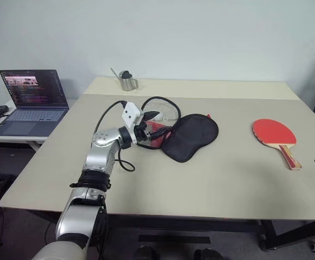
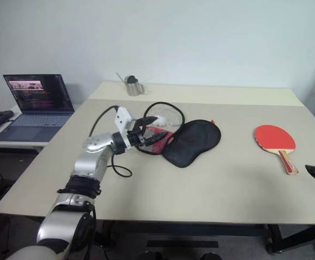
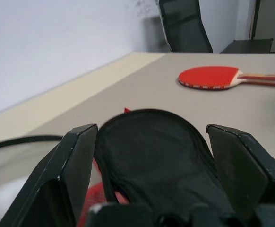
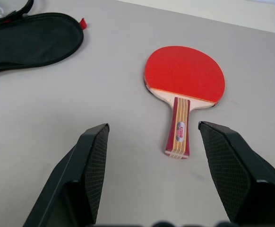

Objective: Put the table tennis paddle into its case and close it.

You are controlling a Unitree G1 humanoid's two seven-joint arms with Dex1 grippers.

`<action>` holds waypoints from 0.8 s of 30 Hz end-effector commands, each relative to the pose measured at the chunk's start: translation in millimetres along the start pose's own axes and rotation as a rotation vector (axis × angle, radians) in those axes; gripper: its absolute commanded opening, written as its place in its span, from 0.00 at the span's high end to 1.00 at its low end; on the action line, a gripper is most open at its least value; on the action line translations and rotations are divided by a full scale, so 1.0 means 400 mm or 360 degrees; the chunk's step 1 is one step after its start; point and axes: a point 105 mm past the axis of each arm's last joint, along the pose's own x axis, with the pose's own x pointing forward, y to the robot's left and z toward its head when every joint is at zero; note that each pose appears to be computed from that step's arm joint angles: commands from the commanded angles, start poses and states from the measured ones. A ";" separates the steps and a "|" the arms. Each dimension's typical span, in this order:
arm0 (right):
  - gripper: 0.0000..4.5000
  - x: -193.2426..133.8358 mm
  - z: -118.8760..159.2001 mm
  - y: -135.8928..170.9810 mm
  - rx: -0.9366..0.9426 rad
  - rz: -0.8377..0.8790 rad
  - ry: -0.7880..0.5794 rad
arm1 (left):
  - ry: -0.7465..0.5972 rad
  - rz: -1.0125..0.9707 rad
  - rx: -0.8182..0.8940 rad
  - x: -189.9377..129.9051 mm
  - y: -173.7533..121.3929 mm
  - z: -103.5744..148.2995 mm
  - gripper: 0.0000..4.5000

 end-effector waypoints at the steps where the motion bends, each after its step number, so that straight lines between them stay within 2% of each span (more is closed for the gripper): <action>1: 0.27 -0.022 0.021 0.000 -0.0058 -0.0017 -0.0014 | -0.0066 -0.0020 0.0079 0.027 0.004 0.039 0.10; 5: 0.27 -0.021 0.044 -0.004 -0.0053 -0.0058 -0.0082 | -0.0104 0.0021 0.0075 0.032 0.019 0.042 0.10; 9: 0.27 -0.008 0.071 0.024 -0.0070 0.0008 -0.0113 | -0.0145 0.0020 0.0023 0.032 0.029 0.050 0.10; 16: 0.27 0.065 0.100 0.153 -0.0063 0.0327 -0.0167 | -0.0113 -0.0099 -0.0037 0.008 0.030 0.048 0.10; 24: 0.27 0.160 0.127 0.309 0.0091 0.0645 -0.0214 | -0.0001 -0.0217 -0.0024 -0.025 0.022 0.020 0.10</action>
